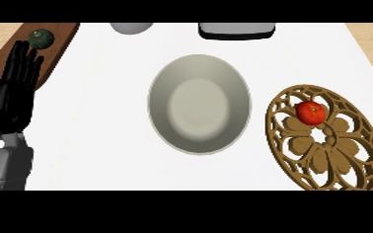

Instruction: Pick the can from the placemat and place it in the bowl

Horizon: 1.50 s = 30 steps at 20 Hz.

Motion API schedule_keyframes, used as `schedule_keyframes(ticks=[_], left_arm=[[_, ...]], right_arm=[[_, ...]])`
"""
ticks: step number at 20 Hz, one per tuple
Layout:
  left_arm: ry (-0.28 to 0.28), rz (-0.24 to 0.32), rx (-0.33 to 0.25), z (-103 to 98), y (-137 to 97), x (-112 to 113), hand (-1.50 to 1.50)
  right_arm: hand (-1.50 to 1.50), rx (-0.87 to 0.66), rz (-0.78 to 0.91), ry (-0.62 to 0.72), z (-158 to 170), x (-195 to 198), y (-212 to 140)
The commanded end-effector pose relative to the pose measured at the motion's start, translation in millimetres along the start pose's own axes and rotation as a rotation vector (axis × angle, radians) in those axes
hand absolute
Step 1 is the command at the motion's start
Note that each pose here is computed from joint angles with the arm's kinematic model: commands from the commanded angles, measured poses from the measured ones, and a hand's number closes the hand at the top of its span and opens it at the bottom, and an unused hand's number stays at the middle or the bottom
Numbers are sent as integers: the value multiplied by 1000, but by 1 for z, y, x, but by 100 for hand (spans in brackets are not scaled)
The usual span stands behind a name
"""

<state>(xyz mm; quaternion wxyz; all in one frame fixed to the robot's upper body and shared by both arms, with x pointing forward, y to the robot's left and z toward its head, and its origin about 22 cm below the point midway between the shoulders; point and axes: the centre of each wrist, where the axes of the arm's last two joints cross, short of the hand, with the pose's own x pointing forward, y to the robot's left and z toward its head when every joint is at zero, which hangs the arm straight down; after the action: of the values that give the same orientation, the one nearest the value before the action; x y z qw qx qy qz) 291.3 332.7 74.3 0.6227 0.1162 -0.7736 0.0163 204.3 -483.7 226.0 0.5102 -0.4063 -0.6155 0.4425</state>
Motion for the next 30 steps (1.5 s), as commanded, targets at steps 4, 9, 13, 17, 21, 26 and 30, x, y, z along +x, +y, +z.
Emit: schedule_keyframes(ticks=[4, 9, 13, 17, 21, 26, 30], left_arm=[[3, 10, 2, 1, 10, 2, 0], [-15, 16, -1, -4, 7, 2, 0], [-11, 7, -23, -9, 7, 11, 0], [-6, 26, -47, -5, -19, 10, 0], [-2, 16, -31, -10, -18, 13, 0], [-11, 18, -50, -2, -15, 5, 0], [-19, 18, -23, -7, 4, 11, 0]], right_arm=[[150, -40, -236, -174, -4, 54, -22], [150, -6, -307, -196, -17, 106, -26], [150, 31, -337, -188, -36, 152, -35], [150, 88, -322, -204, -56, 198, -30], [150, 151, -304, -205, -66, 245, -10], [150, 196, -305, -184, -117, 283, 22], [150, 247, -310, -189, -110, 306, 82]])
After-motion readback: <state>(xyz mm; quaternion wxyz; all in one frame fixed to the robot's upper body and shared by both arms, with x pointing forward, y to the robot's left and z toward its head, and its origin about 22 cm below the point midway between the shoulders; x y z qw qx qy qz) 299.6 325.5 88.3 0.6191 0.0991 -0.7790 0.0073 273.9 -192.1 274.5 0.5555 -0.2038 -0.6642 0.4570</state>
